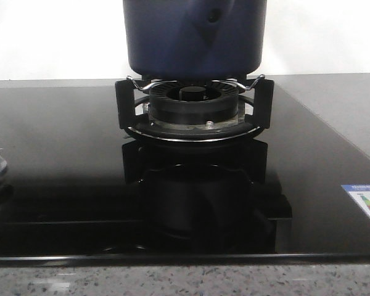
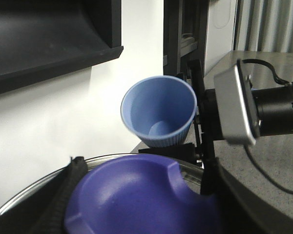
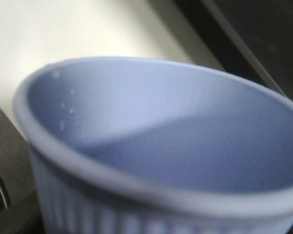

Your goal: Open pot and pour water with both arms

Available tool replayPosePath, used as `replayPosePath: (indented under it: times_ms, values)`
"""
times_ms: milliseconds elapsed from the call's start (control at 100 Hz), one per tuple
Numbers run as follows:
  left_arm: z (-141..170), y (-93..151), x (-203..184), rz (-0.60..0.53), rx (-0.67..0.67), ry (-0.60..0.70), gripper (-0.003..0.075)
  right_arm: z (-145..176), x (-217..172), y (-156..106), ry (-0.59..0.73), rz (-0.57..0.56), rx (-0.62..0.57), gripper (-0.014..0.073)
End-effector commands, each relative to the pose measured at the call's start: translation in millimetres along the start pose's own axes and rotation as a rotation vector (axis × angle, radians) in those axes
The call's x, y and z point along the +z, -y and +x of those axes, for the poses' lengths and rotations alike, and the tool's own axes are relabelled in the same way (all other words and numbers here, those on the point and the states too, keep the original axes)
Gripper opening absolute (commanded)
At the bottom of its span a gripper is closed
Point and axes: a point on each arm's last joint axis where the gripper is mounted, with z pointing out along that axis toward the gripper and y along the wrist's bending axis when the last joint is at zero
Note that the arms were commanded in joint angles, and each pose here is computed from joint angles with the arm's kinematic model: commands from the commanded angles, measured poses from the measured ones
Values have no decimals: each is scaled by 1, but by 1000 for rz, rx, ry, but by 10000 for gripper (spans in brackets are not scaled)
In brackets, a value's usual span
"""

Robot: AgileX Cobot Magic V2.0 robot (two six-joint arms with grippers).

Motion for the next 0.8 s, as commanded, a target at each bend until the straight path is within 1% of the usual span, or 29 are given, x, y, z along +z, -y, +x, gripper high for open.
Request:
replayPosePath:
  times_ms: [0, 90, 160, 230, 310, 380, 450, 520, 600, 700, 790]
  values:
    - [-37, 22, -2, 29, 21, 146, 252, -16, -23, 27, 45, 84, 152, 279]
    - [-37, 25, 3, 35, 17, 147, 252, -16, -29, 34, 28, 125, 247, 279]
    - [-37, 27, 6, 35, 15, 146, 252, -13, -34, 40, -8, 179, 314, 279]
    - [-37, 29, 9, 36, 13, 146, 252, -8, -40, 49, -64, 265, 399, 279]
    - [-37, 32, 13, 48, 10, 147, 252, 4, -52, 58, -161, 399, 489, 279]
    - [-37, 36, 17, 59, 18, 146, 252, 17, -61, 62, -245, 499, 529, 279]
    - [-37, 37, 21, 49, 14, 147, 252, 33, -69, 63, -318, 564, 526, 279]
    - [-37, 39, 25, 34, 12, 146, 252, 49, -74, 60, -359, 583, 510, 279]
    - [-36, 41, 28, 27, 24, 142, 252, 66, -78, 51, -379, 558, 500, 279]
    - [-36, 44, 33, 29, 46, 143, 252, 85, -82, 37, -338, 530, 531, 279]
    - [-35, 45, 37, 21, 46, 141, 252, 100, -84, 19, -303, 463, 535, 279]
